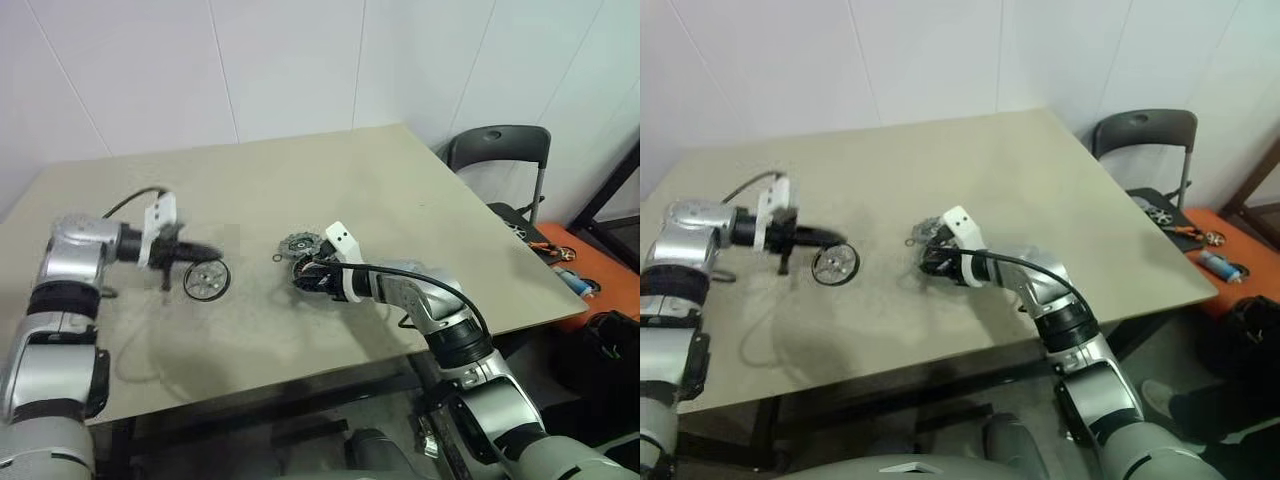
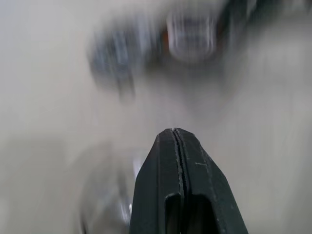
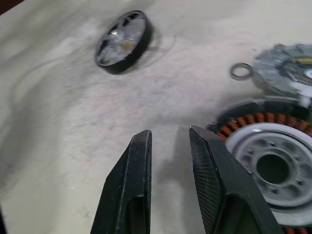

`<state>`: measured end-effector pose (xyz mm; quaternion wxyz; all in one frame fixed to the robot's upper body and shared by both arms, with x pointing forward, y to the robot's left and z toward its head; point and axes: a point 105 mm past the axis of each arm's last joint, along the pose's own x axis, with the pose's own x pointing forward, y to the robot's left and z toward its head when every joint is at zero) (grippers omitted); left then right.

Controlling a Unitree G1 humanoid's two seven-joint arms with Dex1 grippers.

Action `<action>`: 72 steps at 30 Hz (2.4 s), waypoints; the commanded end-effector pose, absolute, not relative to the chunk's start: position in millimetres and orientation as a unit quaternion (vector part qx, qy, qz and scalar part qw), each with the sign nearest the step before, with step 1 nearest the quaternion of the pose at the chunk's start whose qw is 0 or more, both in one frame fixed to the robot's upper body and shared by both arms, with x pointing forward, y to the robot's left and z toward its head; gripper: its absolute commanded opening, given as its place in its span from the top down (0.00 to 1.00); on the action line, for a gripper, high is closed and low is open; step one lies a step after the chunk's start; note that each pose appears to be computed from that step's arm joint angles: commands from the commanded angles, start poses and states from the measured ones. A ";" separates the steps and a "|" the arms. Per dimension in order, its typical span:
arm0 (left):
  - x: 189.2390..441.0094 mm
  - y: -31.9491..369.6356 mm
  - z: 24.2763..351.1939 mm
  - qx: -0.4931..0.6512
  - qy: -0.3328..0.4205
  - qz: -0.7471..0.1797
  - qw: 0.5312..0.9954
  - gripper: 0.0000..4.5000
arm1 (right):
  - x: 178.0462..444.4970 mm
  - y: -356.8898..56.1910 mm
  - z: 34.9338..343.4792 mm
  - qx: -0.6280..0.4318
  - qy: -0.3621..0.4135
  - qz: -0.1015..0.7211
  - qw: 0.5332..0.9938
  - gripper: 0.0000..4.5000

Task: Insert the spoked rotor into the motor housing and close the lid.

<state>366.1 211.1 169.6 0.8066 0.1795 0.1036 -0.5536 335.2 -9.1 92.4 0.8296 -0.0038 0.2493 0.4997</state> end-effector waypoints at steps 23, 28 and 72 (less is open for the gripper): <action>399.9 148.6 87.6 0.237 0.126 -0.479 0.836 0.99 | 341.6 -15.7 99.5 0.003 0.230 0.469 0.852 0.71; 395.3 155.2 71.5 0.259 0.155 -0.477 0.825 0.91 | 342.4 -13.9 99.0 0.004 0.230 0.467 0.854 0.71; 422.2 137.5 50.6 0.234 0.142 -0.331 0.903 0.27 | 338.6 -16.4 91.5 0.011 0.236 0.452 0.860 0.71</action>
